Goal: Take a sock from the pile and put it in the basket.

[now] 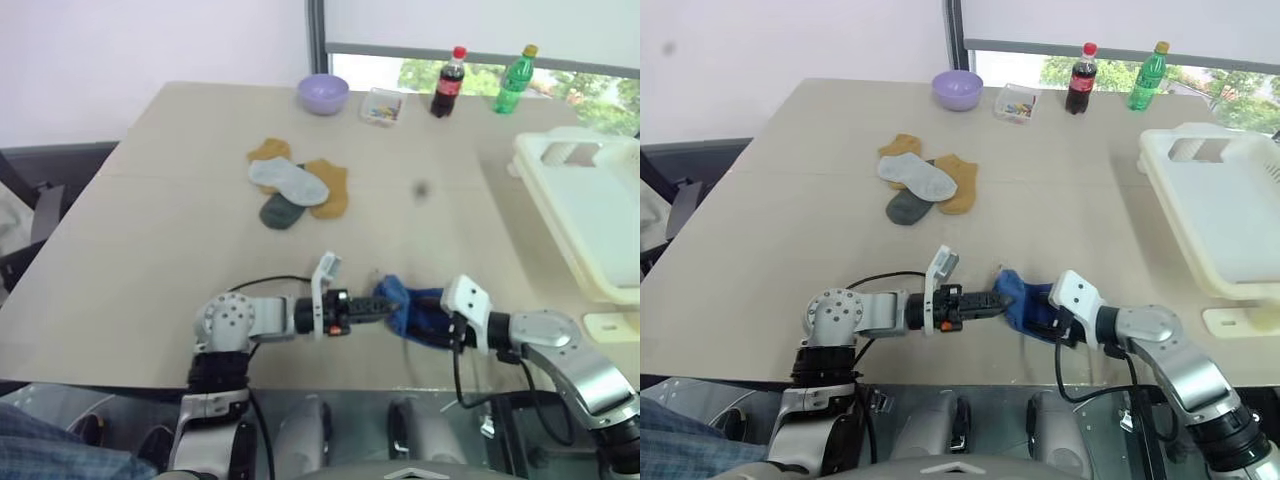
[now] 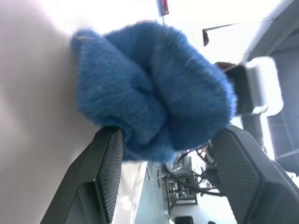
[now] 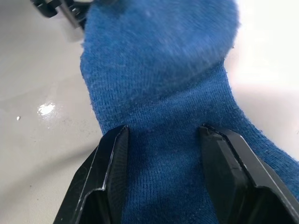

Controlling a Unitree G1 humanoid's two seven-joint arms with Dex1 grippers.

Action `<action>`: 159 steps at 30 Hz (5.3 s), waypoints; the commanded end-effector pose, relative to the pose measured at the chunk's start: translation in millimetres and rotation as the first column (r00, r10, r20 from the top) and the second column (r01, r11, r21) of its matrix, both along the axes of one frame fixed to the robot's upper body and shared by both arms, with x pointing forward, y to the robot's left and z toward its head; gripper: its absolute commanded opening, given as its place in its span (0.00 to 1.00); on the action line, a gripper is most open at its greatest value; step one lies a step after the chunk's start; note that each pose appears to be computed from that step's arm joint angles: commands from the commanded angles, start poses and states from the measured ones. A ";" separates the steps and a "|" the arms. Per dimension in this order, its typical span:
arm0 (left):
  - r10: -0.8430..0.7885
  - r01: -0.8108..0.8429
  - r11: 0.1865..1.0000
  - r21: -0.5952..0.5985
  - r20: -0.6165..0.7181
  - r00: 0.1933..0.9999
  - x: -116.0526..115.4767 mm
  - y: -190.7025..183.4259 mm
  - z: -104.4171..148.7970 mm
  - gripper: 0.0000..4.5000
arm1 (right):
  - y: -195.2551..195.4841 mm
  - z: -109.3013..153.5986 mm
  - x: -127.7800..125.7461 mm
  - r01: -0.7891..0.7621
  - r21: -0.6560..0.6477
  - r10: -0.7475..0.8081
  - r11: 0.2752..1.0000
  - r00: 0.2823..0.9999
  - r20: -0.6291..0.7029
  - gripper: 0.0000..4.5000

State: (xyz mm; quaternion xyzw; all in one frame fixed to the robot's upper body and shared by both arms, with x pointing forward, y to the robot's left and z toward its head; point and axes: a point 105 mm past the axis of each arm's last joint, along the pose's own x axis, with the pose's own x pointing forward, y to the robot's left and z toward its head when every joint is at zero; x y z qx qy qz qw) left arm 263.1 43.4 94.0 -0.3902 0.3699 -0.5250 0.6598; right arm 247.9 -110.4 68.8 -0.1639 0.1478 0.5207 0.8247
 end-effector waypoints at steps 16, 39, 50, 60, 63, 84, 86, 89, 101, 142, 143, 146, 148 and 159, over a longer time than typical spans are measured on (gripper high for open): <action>-0.123 0.135 0.988 -0.077 0.148 0.981 -10.6 -18.7 16.7 0.67 | -6.2 -0.5 -5.4 0.034 -0.052 -0.034 0.998 0.999 0.002 0.55; -0.316 0.347 0.937 -0.047 0.317 0.894 -13.1 -52.2 1.8 0.68 | -78.2 60.0 -35.8 0.376 -0.037 -0.374 0.926 0.926 0.058 0.66; -0.350 0.391 0.919 -0.048 0.357 0.866 -10.1 -62.4 -4.5 0.68 | -48.8 78.3 -12.5 0.436 0.201 -0.433 0.877 0.899 -0.061 0.99; -0.340 0.380 0.924 -0.046 0.358 0.870 -9.1 -63.3 -5.5 0.68 | -34.1 49.0 -1.8 0.469 0.121 -0.449 0.875 0.879 -0.158 0.99; -0.335 0.376 0.925 -0.048 0.359 0.871 -8.7 -62.3 -5.4 0.68 | -44.8 34.7 -2.3 0.530 0.080 -0.507 0.844 0.837 -0.204 0.99; -0.322 0.360 0.933 -0.019 0.405 0.856 -6.2 -58.8 -8.4 0.68 | -31.4 -2.9 -28.3 0.587 0.196 -0.339 0.786 0.673 -0.657 0.01; -0.320 0.355 0.935 -0.005 0.421 0.849 -5.1 -57.3 -9.1 0.68 | -32.1 -1.5 -26.1 0.596 0.208 -0.340 0.776 0.672 -0.658 0.01; -0.211 0.209 0.975 0.076 0.619 0.757 17.9 -50.1 1.8 0.68 | -42.2 12.4 -14.0 0.639 0.256 -0.378 0.725 0.680 -0.628 0.01; -0.195 -0.213 0.956 0.203 0.979 0.057 61.0 -16.6 11.7 0.68 | -57.7 51.4 16.5 0.730 0.409 -0.430 0.547 0.664 -0.611 0.01; 0.051 0.067 0.995 -0.070 0.969 0.243 31.4 -119.4 35.5 0.68 | -299.8 141.1 22.2 0.933 0.357 -0.863 -0.032 0.154 -0.481 0.92; 0.051 0.063 0.996 -0.068 0.969 0.242 32.4 -117.9 35.4 0.68 | -302.9 144.5 21.5 0.928 0.371 -0.882 -0.023 0.157 -0.445 0.92; 0.041 0.037 0.998 -0.051 0.973 0.227 36.7 -106.5 34.5 0.68 | -287.6 168.7 21.2 0.871 0.480 -0.902 0.107 0.289 -0.322 0.92; 0.021 0.013 1.000 -0.024 0.975 0.219 40.1 -96.5 32.1 0.68 | -264.4 183.2 20.8 0.814 0.529 -0.900 0.240 0.391 -0.194 0.92; -0.074 -0.193 0.975 0.110 0.980 0.184 42.8 -22.8 15.8 0.68 | -89.4 123.5 10.8 0.509 0.426 -0.589 0.748 0.804 0.074 0.92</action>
